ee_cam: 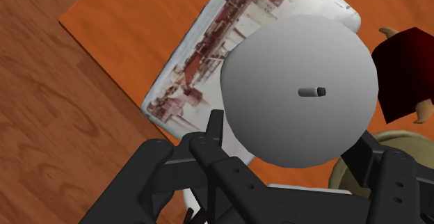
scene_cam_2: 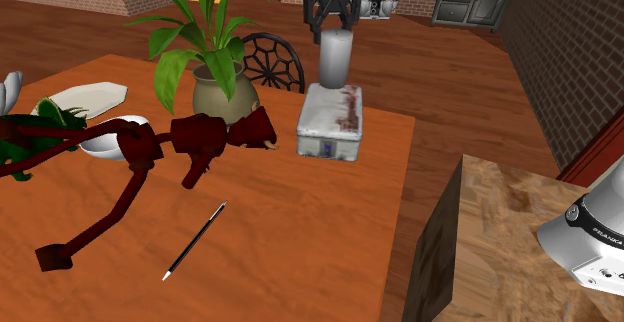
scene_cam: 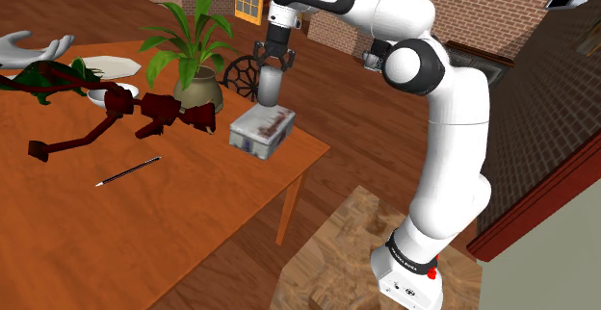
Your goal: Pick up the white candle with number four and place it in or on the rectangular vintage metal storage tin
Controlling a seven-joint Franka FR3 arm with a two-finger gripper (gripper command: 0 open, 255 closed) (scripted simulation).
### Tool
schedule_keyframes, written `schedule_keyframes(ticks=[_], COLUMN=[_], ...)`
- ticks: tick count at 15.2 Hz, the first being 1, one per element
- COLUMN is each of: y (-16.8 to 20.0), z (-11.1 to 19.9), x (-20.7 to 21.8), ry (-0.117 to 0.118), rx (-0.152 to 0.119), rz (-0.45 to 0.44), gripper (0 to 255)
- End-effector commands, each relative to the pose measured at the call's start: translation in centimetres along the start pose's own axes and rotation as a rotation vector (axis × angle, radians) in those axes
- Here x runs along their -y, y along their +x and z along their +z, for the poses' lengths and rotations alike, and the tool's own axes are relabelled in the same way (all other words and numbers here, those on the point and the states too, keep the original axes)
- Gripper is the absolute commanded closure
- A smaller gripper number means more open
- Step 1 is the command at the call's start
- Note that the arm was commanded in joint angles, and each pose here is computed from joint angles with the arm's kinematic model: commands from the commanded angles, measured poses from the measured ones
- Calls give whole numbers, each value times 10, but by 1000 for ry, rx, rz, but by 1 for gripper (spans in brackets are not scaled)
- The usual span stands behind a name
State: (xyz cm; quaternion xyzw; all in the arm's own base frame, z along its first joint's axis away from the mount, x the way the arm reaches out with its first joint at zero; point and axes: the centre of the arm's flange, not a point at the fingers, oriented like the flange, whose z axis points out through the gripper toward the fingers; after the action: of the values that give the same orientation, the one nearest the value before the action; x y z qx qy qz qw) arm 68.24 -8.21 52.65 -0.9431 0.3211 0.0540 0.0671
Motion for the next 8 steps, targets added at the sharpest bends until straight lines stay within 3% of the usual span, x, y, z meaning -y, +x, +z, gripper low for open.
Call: schedule_keyframes(ticks=[1,8], y=[2,7], z=[11,48], x=[0,-4], ry=[1,1], rx=[-1,-1], rz=[0,0], gripper=[255,255])
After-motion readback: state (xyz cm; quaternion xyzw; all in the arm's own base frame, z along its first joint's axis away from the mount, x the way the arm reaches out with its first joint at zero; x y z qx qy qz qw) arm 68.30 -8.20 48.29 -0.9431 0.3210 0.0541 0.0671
